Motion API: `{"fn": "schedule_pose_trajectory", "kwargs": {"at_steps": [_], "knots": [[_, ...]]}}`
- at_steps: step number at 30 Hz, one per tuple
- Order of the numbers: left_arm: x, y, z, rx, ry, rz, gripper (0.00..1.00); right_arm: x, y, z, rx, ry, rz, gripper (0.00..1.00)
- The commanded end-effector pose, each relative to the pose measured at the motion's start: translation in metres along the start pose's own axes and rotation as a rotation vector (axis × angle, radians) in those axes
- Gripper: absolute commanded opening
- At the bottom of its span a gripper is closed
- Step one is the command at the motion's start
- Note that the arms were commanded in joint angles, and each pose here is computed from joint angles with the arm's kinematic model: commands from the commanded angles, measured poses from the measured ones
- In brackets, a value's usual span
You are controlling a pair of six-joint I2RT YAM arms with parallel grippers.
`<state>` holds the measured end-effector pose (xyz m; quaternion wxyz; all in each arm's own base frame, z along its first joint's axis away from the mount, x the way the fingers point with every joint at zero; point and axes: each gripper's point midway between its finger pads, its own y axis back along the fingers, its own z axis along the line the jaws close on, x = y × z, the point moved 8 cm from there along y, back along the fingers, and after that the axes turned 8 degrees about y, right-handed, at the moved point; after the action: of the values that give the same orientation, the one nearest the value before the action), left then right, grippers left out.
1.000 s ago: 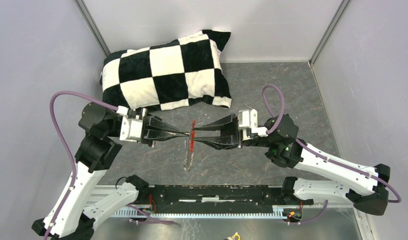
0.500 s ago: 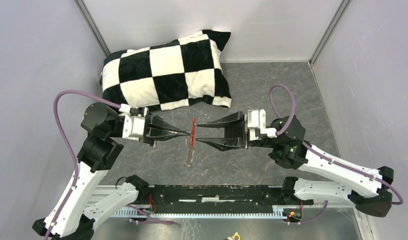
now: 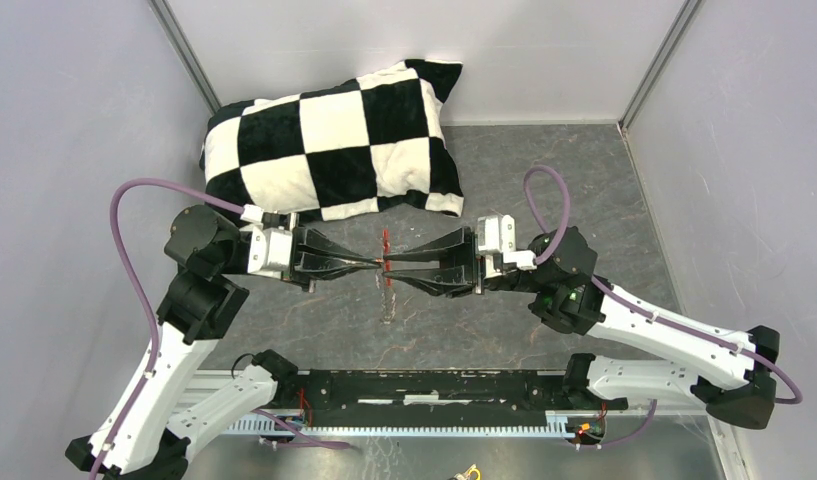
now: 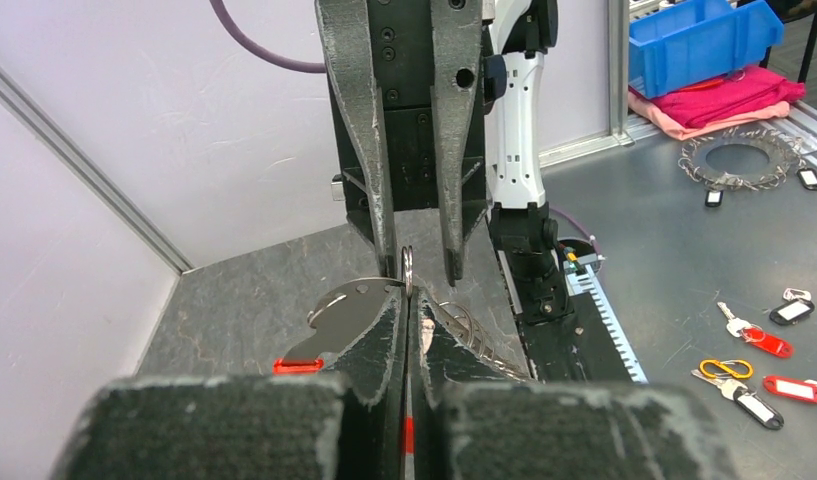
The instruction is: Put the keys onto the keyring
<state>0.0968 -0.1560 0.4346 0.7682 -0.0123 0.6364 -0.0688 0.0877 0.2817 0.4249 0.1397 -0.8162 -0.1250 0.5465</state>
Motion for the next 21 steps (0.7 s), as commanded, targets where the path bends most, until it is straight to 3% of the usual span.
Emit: {"fn": "schedule_pose_trajectory", "kwargs": {"at_steps": [1, 6, 9, 10, 14, 18, 21], "knots": [[-0.004, 0.000, -0.002, -0.009, 0.014, -0.020, 0.02, -0.024, -0.005, -0.005, 0.009, 0.024, -0.076, 0.27], [0.001, 0.000, -0.001, -0.008, 0.015, -0.007, 0.02, -0.021, -0.006, -0.006, 0.017, -0.007, -0.056, 0.02], [0.004, 0.001, -0.001, -0.016, 0.016, 0.010, 0.02, -0.014, -0.003, -0.008, 0.052, -0.020, 0.005, 0.00], [0.006, 0.002, 0.000, -0.022, 0.022, 0.020, 0.05, -0.013, -0.002, -0.010, 0.071, -0.015, 0.028, 0.00], [0.013, 0.007, 0.001, -0.043, -0.009, 0.103, 0.37, -0.006, 0.003, -0.020, 0.123, 0.012, 0.209, 0.00], [0.019, 0.014, 0.002, -0.065, -0.049, 0.199, 0.52, -0.005, 0.011, -0.023, 0.134, 0.031, 0.320, 0.00], [0.019, 0.016, 0.004, -0.083, -0.072, 0.227, 0.51, -0.003, 0.011, -0.024, 0.119, 0.034, 0.383, 0.00]]}}
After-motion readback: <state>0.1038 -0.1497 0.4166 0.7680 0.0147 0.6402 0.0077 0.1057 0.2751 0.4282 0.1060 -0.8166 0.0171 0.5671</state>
